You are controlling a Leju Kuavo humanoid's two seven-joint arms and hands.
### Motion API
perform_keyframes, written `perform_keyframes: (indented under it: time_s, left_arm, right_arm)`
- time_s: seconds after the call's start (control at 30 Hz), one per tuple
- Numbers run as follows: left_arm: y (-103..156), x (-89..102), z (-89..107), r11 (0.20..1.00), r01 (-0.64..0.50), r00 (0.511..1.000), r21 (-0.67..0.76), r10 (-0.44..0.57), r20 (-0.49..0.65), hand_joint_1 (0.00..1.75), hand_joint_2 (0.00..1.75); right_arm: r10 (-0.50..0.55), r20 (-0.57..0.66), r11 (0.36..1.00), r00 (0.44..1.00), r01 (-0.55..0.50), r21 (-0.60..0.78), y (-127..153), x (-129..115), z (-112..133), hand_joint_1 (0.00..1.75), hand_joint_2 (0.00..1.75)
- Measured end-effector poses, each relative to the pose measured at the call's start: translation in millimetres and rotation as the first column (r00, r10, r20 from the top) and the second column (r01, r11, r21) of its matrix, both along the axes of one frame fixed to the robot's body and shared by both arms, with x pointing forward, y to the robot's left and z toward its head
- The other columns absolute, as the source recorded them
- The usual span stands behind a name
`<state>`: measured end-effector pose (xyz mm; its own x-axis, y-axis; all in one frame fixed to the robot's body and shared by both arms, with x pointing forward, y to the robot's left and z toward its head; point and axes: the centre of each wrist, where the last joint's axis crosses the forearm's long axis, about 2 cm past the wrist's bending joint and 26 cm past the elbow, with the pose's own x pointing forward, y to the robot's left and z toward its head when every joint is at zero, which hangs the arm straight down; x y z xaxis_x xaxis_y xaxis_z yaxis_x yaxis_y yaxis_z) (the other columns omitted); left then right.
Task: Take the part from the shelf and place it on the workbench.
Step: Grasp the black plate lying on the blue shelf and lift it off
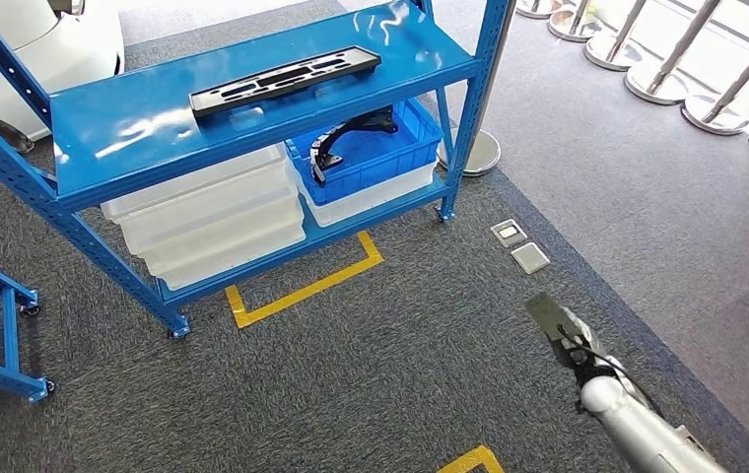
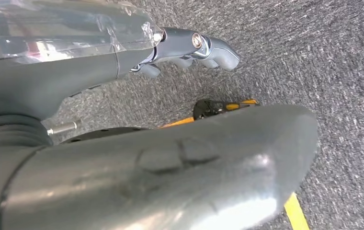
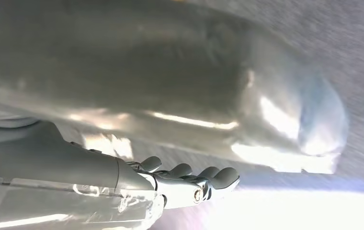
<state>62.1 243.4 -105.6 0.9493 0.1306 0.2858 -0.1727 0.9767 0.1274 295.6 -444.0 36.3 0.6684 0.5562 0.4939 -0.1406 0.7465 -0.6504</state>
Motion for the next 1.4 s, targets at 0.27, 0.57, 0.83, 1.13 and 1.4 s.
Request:
perform_keyframes:
  time_s: [0.27, 0.57, 0.83, 1.13, 1.4]
  left_arm:
    - [0, 1.7, 0.2, 0.999, 0.040, 0.999, 0.020, -0.040, -0.014, 0.00, 0.00]
    - [0, 5.1, 0.7, 0.995, 0.090, 0.996, 0.032, -0.089, -0.020, 0.00, 0.00]
    - [0, 5.4, 0.8, 0.991, 0.126, 0.992, 0.038, -0.125, -0.033, 0.00, 0.00]
    - [0, 5.7, 0.7, 0.986, 0.161, 0.986, 0.044, -0.159, -0.046, 0.00, 0.00]
    - [0, 4.3, 0.5, 0.979, 0.196, 0.980, 0.047, -0.194, -0.054, 0.00, 0.00]
  right_arm:
    - [0.194, 0.191, 0.975, 0.962, -0.168, -0.144, 15, 79, 88, 0.00, 0.00]
    - [0.501, 0.296, 0.851, 0.813, -0.399, -0.342, 84, 132, 168, 0.00, 0.00]
    - [0.761, 0.260, 0.632, 0.595, -0.589, -0.503, 170, 152, 212, 0.00, 0.00]
    - [0.925, 0.119, 0.348, 0.360, -0.682, -0.643, 244, 153, 243, 0.00, 0.00]
    - [0.946, 0.040, 0.268, 0.321, -0.709, -0.652, 261, 148, 244, 0.00, 0.00]
